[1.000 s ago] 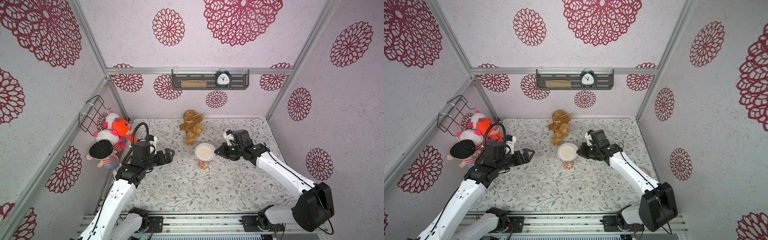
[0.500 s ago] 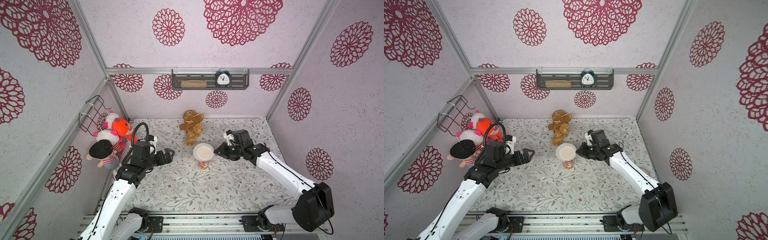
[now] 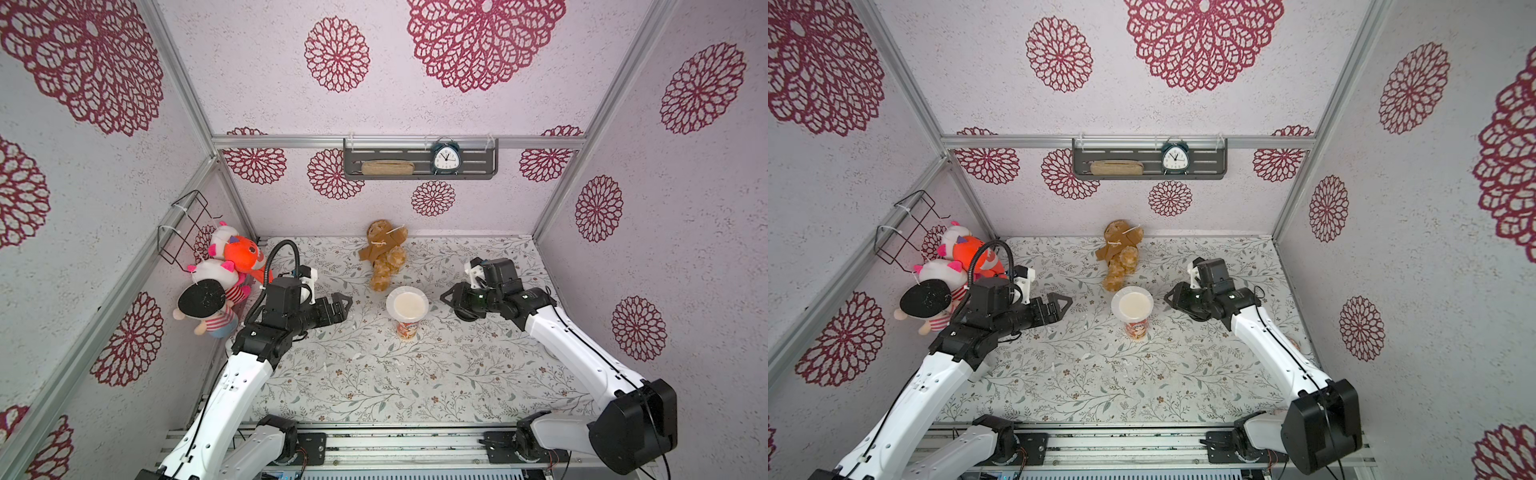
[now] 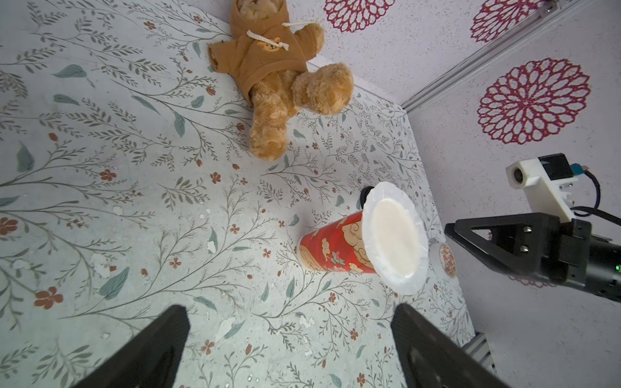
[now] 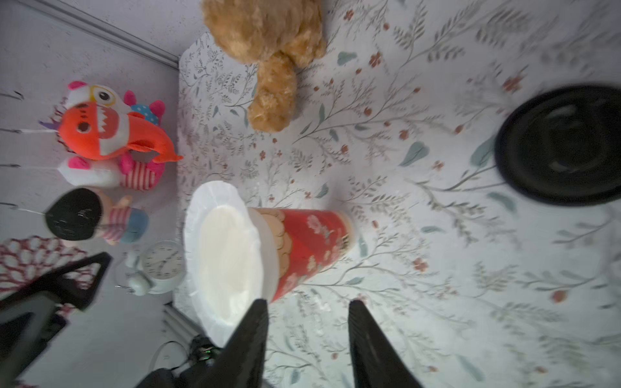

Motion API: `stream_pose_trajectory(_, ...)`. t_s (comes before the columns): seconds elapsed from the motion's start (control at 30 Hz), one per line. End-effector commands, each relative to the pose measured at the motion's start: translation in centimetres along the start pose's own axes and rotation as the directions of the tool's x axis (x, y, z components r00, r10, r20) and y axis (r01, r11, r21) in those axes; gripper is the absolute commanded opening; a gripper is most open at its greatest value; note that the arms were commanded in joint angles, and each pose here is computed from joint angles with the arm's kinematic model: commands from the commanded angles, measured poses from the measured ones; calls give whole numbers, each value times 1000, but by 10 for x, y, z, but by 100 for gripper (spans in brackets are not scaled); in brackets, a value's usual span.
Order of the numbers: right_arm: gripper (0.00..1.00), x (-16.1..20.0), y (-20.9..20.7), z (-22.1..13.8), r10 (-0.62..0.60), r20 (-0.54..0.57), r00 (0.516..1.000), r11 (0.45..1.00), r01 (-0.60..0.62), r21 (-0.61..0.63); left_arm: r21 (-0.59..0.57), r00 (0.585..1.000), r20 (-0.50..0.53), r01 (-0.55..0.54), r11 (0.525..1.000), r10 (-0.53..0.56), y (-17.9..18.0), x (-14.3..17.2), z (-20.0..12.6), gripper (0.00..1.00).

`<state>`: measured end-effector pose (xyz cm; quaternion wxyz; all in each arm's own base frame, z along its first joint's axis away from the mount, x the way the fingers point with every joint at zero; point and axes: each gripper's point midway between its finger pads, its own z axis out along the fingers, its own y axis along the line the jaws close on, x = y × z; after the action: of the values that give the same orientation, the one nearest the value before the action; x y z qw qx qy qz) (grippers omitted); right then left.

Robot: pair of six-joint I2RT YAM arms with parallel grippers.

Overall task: Put the leak-proof paper on the milk tea cups
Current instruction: Place the leak-proof paper at the cup, then pick up the cup lid from the center of the board.

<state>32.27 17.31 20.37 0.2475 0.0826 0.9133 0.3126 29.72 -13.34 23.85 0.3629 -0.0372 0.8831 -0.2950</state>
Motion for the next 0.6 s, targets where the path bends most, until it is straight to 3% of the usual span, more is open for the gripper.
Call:
stream_pose_trajectory(0.0,58,-6,-49,-2,-14,12,1000,987,12,158,67,1000,-6,-18,998,19,-21,-8,7,98)
stream_pose_trajectory(0.1,68,-8,-86,12,-43,-18,999,948,46,314,87,1000,-4,-22,996,22,-28,-11,16,98)
stream_pose_trajectory(0.27,82,-15,-118,39,-58,-57,997,888,77,454,106,998,-44,-35,994,40,-41,-8,31,97)
stream_pose_trajectory(0.43,88,-30,-137,54,-76,-81,994,807,110,580,101,998,-47,-46,994,51,-44,-5,39,97)
stream_pose_trajectory(0.57,88,-39,-142,66,-75,-88,993,786,113,608,104,997,-56,-47,994,53,-45,-2,42,97)
